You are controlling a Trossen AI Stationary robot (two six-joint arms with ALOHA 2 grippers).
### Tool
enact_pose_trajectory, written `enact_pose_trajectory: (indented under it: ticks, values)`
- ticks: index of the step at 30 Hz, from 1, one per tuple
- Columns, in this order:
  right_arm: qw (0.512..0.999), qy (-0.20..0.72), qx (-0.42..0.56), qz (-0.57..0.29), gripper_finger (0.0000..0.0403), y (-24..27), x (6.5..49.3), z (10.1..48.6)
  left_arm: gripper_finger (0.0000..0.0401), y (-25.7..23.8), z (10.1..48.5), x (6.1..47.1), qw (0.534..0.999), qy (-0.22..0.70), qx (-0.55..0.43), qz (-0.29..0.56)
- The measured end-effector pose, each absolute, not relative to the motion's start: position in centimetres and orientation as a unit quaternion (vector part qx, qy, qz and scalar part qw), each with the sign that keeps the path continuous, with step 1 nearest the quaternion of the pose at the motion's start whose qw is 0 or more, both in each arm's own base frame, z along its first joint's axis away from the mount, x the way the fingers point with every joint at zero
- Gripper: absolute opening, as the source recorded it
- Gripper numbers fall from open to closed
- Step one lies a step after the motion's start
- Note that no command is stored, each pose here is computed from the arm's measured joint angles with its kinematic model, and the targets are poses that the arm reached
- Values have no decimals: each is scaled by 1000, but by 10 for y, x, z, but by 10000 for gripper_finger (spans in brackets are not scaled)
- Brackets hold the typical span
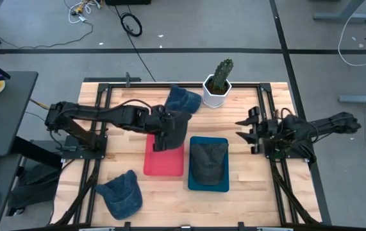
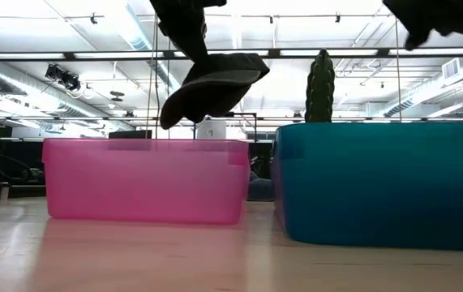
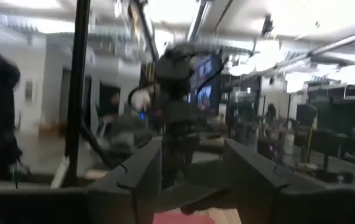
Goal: Pick & Place hat
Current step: Put the black cap into the blue bin
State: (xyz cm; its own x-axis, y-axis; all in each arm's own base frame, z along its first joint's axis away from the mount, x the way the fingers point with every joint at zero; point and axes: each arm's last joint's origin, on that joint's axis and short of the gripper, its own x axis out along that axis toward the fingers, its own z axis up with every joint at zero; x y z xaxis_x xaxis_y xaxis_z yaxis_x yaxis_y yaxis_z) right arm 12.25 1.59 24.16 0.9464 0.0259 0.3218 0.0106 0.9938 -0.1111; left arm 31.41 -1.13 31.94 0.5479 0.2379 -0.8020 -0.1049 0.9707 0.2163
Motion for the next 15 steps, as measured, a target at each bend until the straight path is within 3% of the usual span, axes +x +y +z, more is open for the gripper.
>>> enact_pose_trajectory:
  ticks: [15]
  values:
    - [994, 47, -97, -18, 176, 27, 208, 322, 3, 5, 315, 304, 836, 512, 117, 159]
